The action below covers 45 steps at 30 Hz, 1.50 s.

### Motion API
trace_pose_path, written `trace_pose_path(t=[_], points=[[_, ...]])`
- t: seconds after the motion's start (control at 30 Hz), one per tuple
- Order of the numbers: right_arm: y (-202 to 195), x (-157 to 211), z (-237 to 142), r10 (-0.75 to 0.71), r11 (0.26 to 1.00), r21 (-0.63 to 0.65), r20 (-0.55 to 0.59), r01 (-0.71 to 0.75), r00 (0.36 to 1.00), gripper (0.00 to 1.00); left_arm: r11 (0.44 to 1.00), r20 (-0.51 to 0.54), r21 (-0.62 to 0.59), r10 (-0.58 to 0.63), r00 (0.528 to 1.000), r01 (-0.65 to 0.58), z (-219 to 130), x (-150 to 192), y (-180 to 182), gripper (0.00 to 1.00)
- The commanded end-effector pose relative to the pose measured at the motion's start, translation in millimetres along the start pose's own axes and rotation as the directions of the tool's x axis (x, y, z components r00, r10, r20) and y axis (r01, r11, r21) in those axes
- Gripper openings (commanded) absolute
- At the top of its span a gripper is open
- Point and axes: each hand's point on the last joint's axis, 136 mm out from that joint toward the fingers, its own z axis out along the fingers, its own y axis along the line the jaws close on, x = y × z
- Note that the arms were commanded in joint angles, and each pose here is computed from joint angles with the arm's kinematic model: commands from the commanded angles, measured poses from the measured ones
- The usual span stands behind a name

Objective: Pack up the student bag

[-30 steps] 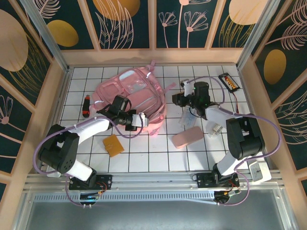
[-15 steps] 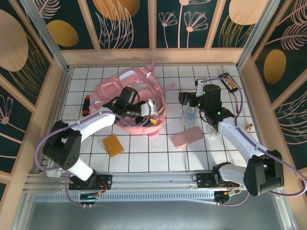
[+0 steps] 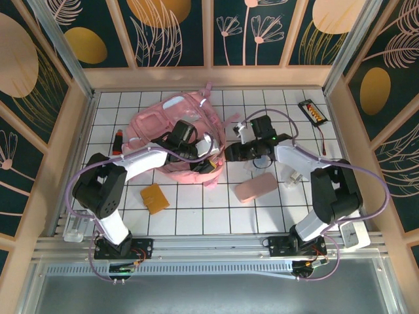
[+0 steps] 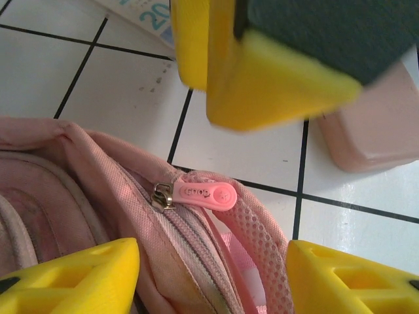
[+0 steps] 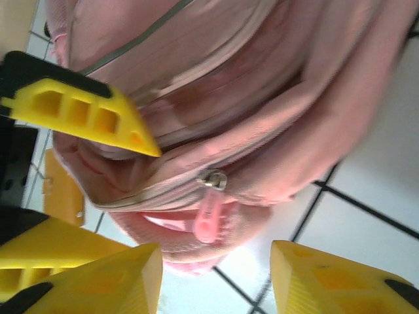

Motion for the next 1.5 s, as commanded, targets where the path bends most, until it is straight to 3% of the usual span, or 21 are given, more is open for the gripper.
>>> trace_pose_path(t=[0.0,0.23,0.5,0.6,0.73,1.0,1.17,1.27,1.33,1.37,1.47], points=[[14.4,3.1,8.5,0.014,0.999,-0.032,-0.041,-0.015,0.999,0.45,0.998,-0.041,0.016,-0.06,0.997,0.061,7.1,16.0,-3.3,0.58],[10.9,5.0,27.0,0.031,0.999,0.019,-0.061,-0.03,0.998,0.39,0.998,-0.048,0.035,-0.044,0.998,0.046,13.4,24.9,-6.7,0.51],[-12.7,13.2,36.4,-0.004,0.977,0.215,-0.067,0.018,0.998,0.43,0.998,-0.045,0.046,-0.032,0.998,0.034,18.5,27.8,-6.1,0.2],[-11.2,16.5,39.9,-0.008,0.978,0.209,-0.061,0.021,0.998,0.42,0.998,-0.031,0.065,-0.007,0.999,0.009,18.2,25.2,-9.5,0.0],[-7.1,18.7,45.6,-0.004,0.985,0.171,-0.054,0.013,0.999,0.38,0.996,-0.002,0.086,0.018,1.0,-0.017,16.9,19.0,-13.0,0.0],[-17.4,24.4,48.0,-0.007,0.975,0.222,-0.064,0.021,0.998,0.37,0.995,0.0,0.088,0.047,0.999,-0.047,13.2,16.5,-14.6,0.0],[-18.0,30.9,51.0,-0.014,0.971,0.238,-0.075,0.032,0.997,0.28,0.996,-0.008,0.071,0.06,0.998,-0.059,9.3,16.8,-13.9,0.0],[-19.2,32.6,52.7,-0.026,0.961,0.271,-0.087,0.049,0.996,0.3,0.997,-0.004,0.055,0.058,0.998,-0.058,7.6,14.2,-11.4,0.0],[-19.6,31.2,52.6,-0.029,0.958,0.283,-0.085,0.052,0.996,0.26,0.997,0.004,0.054,0.059,0.998,-0.059,6.2,11.3,-11.6,0.0],[-19.7,29.9,52.0,-0.031,0.956,0.289,-0.084,0.055,0.996,0.18,0.997,0.007,0.057,0.06,0.998,-0.06,6.0,10.2,-12.0,0.0],[-18.5,20.4,47.1,-0.04,0.949,0.309,-0.063,0.058,0.997,0.08,0.996,0.012,0.052,0.069,0.998,-0.07,3.9,8.7,-12.0,0.0]])
